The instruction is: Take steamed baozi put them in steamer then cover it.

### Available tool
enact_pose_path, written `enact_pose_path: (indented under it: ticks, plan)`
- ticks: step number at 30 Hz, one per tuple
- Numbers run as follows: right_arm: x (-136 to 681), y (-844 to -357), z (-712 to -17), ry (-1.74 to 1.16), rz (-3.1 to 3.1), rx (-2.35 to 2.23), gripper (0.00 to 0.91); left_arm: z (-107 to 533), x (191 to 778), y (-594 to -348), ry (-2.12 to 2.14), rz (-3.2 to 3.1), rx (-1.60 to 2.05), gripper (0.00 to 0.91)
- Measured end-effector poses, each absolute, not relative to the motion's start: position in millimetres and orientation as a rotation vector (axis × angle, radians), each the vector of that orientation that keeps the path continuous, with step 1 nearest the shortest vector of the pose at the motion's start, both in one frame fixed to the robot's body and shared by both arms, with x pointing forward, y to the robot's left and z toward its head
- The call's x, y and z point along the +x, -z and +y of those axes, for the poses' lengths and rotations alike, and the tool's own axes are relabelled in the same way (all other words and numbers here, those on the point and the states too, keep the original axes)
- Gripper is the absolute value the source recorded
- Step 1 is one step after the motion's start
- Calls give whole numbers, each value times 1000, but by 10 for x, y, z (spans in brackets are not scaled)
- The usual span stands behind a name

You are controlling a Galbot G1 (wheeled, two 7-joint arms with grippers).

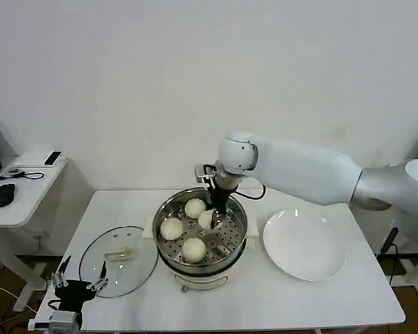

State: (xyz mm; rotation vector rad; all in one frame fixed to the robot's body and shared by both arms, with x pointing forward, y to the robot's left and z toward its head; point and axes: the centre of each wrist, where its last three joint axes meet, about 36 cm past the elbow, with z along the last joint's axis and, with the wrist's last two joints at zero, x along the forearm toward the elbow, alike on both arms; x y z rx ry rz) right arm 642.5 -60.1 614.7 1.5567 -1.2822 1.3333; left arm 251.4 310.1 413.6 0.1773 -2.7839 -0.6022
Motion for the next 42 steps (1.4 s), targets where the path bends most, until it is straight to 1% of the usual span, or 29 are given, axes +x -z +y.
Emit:
enact_pose_path:
  ticks: [15, 16, 18, 19, 26, 31, 37, 42]
  plan:
    - [6506, -5904, -642, -1357, -1253, 1507, 504, 3120, 2534, -4091, 584, -2781, 173, 907]
    - [6512, -5893, -651, -1356, -1253, 1504, 514, 3121, 2536, -4090, 583, -2782, 173, 907]
    - [6525, -5872, -670, -1358, -1252, 1497, 605, 3122, 2541, -4084, 580, -2782, 172, 907]
    - [6528, -5865, -676, -1359, -1252, 1494, 907, 3125, 2544, -4078, 579, -2781, 172, 907]
    - [6545, -5838, -694, -1360, -1256, 1484, 907, 3121, 2551, -4059, 571, -2780, 169, 907]
    - [6557, -5909, -715, -1361, -1271, 1487, 907, 3118, 2552, -4075, 571, -2784, 170, 907]
    - [6574, -6107, -828, -1352, -1316, 1516, 907, 3131, 2543, -4078, 573, -2782, 173, 907]
    - [6603, -6361, -1061, -1303, -1420, 1554, 907, 3138, 2553, -4104, 573, -2791, 178, 907]
